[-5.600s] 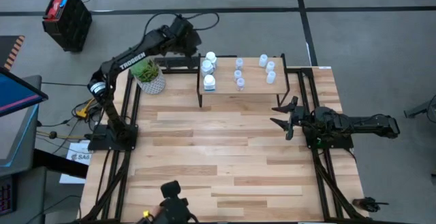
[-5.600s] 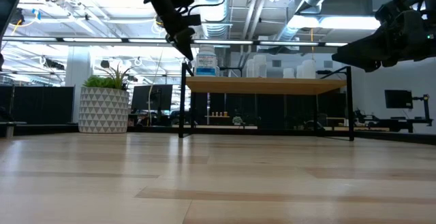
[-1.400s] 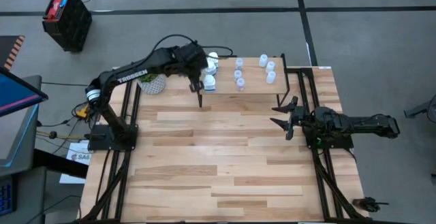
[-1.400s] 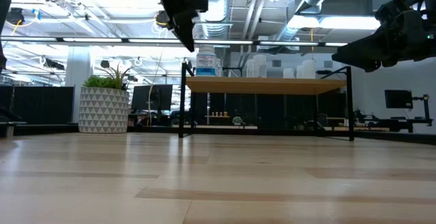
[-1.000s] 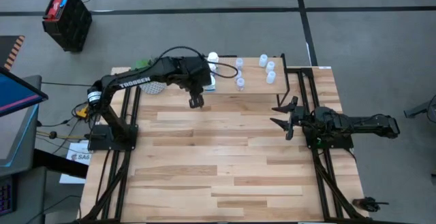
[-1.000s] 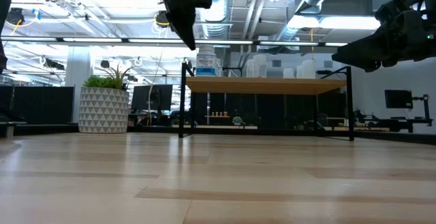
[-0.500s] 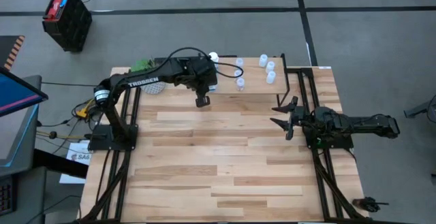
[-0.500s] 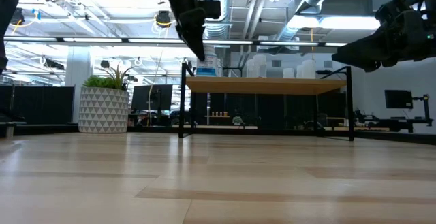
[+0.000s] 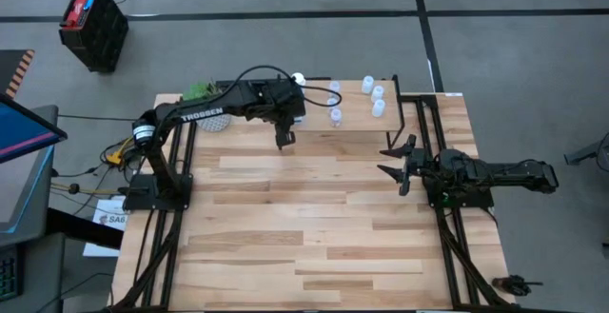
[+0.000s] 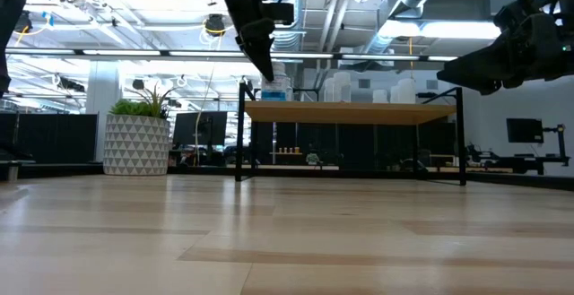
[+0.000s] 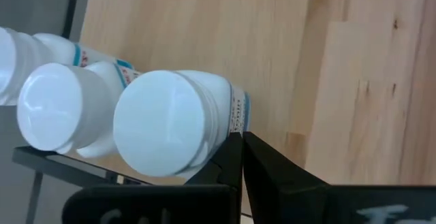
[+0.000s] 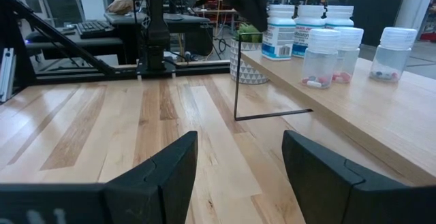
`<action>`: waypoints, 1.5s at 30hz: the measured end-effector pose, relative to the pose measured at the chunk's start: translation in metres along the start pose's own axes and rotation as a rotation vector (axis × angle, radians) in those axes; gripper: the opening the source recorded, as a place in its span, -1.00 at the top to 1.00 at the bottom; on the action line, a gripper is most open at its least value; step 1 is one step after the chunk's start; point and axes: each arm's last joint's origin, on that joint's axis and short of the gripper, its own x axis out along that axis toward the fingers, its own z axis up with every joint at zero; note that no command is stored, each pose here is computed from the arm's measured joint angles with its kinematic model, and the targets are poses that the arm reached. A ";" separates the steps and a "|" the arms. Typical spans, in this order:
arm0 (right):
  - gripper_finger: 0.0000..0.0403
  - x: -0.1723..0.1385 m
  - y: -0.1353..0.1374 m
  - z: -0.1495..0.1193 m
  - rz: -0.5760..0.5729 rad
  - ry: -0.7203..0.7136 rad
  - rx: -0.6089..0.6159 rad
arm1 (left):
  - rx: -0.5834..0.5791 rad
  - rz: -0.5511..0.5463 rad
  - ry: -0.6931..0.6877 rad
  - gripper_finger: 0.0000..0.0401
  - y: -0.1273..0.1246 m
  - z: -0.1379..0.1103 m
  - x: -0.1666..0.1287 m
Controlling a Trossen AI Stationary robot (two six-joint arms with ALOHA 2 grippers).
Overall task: Pick and place medicine bottles onto shelf by color
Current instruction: Adjust the big white pill bottles on the shelf, then return to Home Position
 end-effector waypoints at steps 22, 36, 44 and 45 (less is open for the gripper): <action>-0.18 0.000 0.000 0.000 0.000 0.001 0.000 | 0.102 -0.025 -0.043 1.00 -0.015 -0.003 -0.034; -0.18 0.000 0.000 0.000 0.000 0.000 0.000 | 0.013 -0.185 -0.172 1.00 -0.022 -0.077 -0.105; -0.18 0.000 0.000 0.000 0.000 0.000 0.000 | -0.160 -0.176 -0.314 1.00 -0.046 -0.174 -0.096; -0.18 0.000 0.000 0.000 0.000 0.000 0.000 | -0.190 -0.172 -0.346 1.00 -0.049 -0.186 -0.094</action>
